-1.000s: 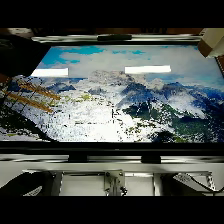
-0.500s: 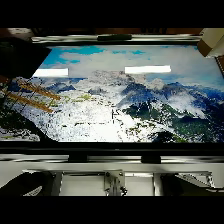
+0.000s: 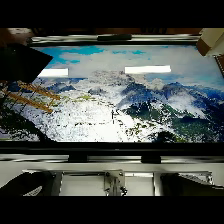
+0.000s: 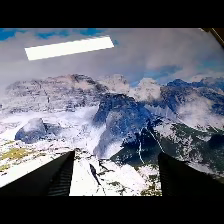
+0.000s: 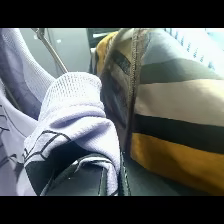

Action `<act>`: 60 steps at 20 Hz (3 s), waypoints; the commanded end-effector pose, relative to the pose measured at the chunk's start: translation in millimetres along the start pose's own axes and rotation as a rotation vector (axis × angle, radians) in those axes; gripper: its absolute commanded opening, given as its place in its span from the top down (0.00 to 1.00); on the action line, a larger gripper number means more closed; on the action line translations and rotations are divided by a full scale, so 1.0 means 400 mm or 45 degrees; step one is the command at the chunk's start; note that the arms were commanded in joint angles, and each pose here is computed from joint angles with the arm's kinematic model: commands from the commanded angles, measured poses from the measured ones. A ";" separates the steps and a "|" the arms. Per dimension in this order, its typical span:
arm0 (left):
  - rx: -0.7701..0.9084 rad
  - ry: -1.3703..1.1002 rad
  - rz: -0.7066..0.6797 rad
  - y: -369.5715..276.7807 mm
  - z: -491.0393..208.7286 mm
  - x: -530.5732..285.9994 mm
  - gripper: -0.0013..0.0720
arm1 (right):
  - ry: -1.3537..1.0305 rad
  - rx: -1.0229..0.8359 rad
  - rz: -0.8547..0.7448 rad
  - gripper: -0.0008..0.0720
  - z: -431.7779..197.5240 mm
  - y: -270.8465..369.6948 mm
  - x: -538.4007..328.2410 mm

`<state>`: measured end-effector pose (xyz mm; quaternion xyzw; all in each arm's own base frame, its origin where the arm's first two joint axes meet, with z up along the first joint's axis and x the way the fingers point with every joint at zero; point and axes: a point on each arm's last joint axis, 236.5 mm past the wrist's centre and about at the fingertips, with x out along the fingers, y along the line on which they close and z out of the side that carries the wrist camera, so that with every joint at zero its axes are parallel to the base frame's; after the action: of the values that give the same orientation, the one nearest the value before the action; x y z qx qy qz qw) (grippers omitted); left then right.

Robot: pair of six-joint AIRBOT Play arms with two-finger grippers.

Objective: Fold the shirts.

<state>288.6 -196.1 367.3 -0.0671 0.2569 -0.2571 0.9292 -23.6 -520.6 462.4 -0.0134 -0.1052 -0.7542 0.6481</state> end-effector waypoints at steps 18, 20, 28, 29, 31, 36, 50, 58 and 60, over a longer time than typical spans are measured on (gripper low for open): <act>-0.162 0.058 -0.172 -0.081 -0.022 -0.007 0.16 | 0.006 0.087 0.016 0.35 -0.009 0.011 0.059; -0.161 0.058 -0.168 -0.080 -0.022 -0.005 0.16 | 0.027 0.109 0.006 0.35 0.012 0.005 0.029; -0.121 0.061 -0.181 -0.086 -0.024 -0.005 0.16 | 0.245 0.180 0.020 0.35 0.036 0.004 -0.127; -0.097 0.059 -0.182 -0.086 -0.024 -0.005 0.16 | 0.268 0.178 0.035 0.35 0.044 0.009 -0.153; -0.062 0.058 -0.182 -0.085 -0.024 -0.003 0.16 | 0.293 0.187 0.066 0.35 0.066 0.018 -0.204; 0.054 0.053 -0.183 -0.085 -0.025 0.000 0.16 | 0.261 0.201 0.134 0.35 0.156 0.031 -0.330; 0.293 0.357 0.292 0.151 -0.130 0.144 0.16 | 1.362 0.004 1.798 0.12 -0.147 0.648 -1.092; 0.192 1.020 0.480 0.294 -0.457 0.319 0.15 | 1.659 -1.242 1.939 0.12 -0.501 0.650 -1.642; 0.067 1.129 0.557 0.338 -0.551 0.311 0.15 | 1.674 -1.333 1.996 0.12 -0.572 0.645 -1.740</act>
<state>343.7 -164.1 137.4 0.1450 0.5569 -0.1212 0.8088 374.8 32.1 219.8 0.1224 0.5444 0.0305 0.8293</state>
